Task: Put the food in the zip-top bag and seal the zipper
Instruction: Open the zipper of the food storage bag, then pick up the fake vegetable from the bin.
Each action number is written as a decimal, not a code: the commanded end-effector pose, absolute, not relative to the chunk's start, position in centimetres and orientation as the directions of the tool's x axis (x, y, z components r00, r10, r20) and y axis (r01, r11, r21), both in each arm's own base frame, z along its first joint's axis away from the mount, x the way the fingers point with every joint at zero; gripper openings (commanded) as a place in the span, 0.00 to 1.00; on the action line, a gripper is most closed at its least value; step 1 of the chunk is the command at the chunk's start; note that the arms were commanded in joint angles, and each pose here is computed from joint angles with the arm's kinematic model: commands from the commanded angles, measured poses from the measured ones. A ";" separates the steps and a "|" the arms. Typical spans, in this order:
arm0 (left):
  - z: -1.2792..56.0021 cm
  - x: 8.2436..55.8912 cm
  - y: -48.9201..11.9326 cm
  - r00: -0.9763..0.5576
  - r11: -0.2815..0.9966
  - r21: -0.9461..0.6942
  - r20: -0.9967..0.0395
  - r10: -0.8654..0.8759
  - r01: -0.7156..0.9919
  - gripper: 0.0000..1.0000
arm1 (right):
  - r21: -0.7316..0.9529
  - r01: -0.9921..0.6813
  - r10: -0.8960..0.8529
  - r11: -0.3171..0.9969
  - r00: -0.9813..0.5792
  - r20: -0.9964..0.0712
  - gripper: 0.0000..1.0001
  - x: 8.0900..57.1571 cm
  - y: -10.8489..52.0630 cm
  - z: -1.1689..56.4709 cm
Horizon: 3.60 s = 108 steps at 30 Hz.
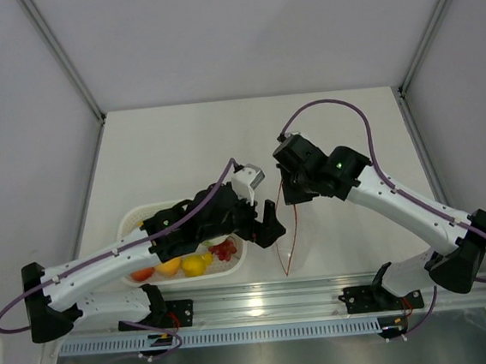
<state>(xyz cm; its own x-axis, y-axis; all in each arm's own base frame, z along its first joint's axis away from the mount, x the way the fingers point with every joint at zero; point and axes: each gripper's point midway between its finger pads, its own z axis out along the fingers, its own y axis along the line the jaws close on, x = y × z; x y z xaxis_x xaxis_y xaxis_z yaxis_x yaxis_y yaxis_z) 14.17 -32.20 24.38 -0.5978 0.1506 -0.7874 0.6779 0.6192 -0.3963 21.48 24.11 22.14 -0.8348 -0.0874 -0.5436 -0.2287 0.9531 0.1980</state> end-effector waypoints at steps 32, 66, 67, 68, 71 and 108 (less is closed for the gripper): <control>24.2 16.7 -32.6 -0.708 0.765 -0.474 -0.705 -0.033 0.436 0.01 | 0.325 -0.114 0.080 0.939 -0.847 -0.526 0.26 16.4 24.9 21.7; 18.5 15.5 -33.4 -0.742 0.697 -0.494 -0.665 0.083 0.521 0.32 | 0.050 -0.099 -0.048 0.994 -0.788 -0.614 0.00 17.5 15.9 20.8; 18.9 15.6 -33.2 -0.733 0.695 -0.492 -0.676 0.074 0.524 0.39 | 0.054 -0.103 -0.049 0.993 -0.788 -0.614 0.00 17.4 16.0 20.8; 19.3 15.6 -33.0 -0.721 0.692 -0.487 -0.689 0.071 0.533 0.52 | 0.061 -0.109 -0.049 0.992 -0.786 -0.616 0.00 17.4 16.2 20.9; 20.4 16.2 -32.0 -0.682 0.703 -0.461 -0.730 0.046 0.541 0.73 | 0.073 -0.130 -0.058 0.989 -0.788 -0.613 0.00 17.2 16.9 20.7; 11.0 19.8 -18.5 -0.553 0.957 0.084 -0.801 0.230 0.276 1.00 | 0.127 -0.207 -0.082 0.970 -0.772 -0.630 0.00 16.9 19.4 20.6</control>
